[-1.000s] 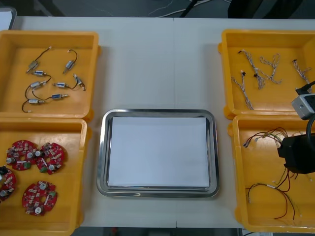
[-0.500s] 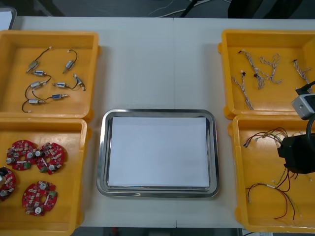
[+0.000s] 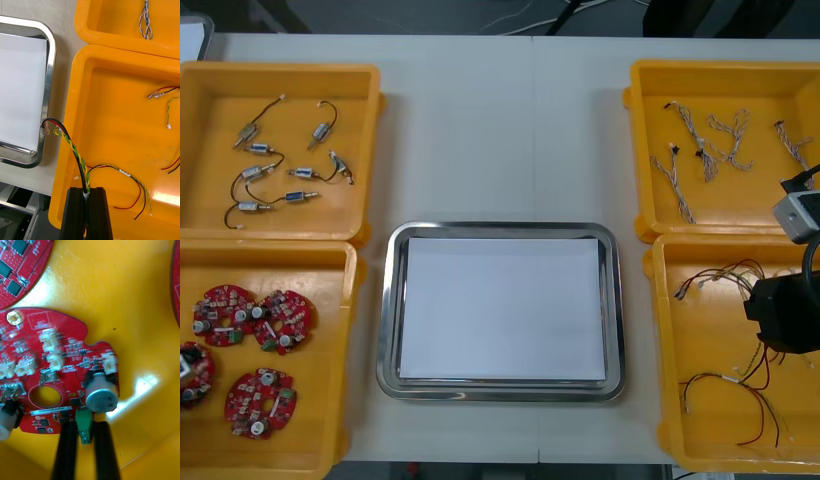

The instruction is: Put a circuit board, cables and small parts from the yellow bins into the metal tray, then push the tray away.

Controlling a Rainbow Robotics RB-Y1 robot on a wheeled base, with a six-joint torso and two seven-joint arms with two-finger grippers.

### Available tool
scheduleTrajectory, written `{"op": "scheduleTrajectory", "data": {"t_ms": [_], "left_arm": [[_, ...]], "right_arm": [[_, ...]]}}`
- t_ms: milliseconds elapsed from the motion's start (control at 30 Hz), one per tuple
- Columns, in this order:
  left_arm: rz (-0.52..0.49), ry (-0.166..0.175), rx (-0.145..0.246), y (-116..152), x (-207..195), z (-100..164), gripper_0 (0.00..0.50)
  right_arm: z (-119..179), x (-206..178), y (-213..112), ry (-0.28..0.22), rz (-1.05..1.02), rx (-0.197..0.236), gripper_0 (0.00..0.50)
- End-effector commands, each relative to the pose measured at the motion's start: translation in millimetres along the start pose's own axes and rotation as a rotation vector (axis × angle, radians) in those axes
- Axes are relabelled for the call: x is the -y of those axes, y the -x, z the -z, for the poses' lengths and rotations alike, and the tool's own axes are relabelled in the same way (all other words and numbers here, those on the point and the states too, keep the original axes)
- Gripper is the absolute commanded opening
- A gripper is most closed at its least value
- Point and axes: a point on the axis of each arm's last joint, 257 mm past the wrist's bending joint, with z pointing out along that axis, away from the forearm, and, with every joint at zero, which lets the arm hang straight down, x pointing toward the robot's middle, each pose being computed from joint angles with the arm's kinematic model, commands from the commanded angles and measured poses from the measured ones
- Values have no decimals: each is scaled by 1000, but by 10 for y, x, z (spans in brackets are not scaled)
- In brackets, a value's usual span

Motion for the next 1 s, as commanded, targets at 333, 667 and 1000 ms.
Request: {"op": "scheduleTrajectory", "data": {"t_ms": [333,667,1000], "left_arm": [[0,15,31,103,-54,-1,0],[56,24,72,311,-335,336,0],[126,-24,126,747,-290,757,0]], "right_arm": [[49,29,-18,-34,12,0,0],[49,29,-18,-34,12,0,0],[49,29,-18,-34,12,0,0]]}}
